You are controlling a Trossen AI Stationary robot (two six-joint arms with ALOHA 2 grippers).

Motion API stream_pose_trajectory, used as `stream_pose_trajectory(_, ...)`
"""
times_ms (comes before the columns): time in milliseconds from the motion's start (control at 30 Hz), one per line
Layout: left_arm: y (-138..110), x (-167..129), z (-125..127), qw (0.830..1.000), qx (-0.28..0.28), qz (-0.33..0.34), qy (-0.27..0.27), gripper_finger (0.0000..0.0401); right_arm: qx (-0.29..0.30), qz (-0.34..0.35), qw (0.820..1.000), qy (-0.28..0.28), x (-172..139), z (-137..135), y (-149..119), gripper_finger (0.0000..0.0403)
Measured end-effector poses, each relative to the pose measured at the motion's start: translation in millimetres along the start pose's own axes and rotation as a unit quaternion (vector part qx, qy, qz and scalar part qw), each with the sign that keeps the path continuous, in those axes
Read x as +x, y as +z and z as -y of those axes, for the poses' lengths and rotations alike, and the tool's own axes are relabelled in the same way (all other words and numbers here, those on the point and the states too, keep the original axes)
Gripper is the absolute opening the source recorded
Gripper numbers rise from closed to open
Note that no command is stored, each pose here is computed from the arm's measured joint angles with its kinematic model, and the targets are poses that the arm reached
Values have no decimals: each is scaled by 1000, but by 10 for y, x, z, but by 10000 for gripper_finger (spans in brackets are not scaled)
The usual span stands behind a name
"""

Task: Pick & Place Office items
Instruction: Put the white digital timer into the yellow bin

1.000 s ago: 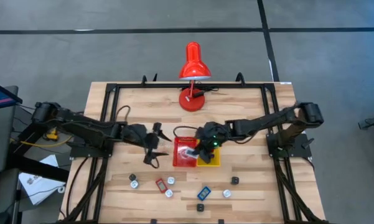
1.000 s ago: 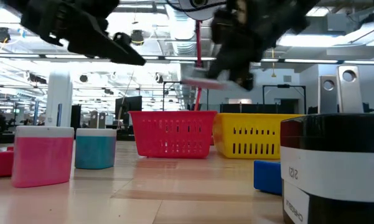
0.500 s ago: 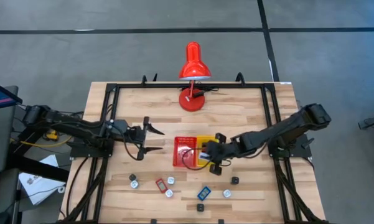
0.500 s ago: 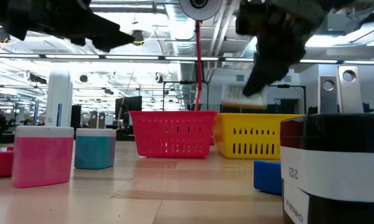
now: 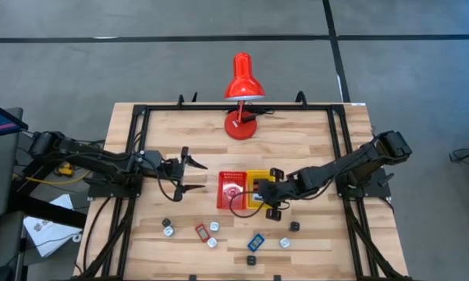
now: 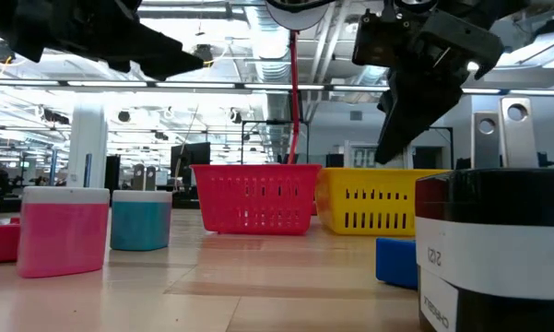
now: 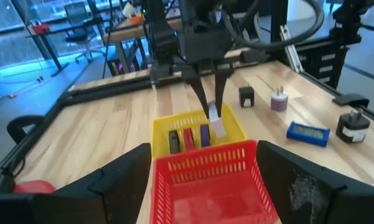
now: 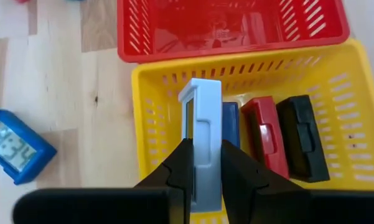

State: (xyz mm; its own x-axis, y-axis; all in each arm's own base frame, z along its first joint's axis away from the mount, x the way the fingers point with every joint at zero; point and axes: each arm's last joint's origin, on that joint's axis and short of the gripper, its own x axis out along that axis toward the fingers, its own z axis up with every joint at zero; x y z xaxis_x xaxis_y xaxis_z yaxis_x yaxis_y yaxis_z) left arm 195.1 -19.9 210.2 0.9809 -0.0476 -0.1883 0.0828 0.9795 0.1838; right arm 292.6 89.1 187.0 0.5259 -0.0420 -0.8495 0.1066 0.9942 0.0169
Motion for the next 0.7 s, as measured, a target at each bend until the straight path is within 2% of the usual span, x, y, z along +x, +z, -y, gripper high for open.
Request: stream_pose_trajectory(700, -3, 1, 1, 1000, 1, -1, -1, 286, -21, 9, 1000, 2, 74, 16, -74, 52)
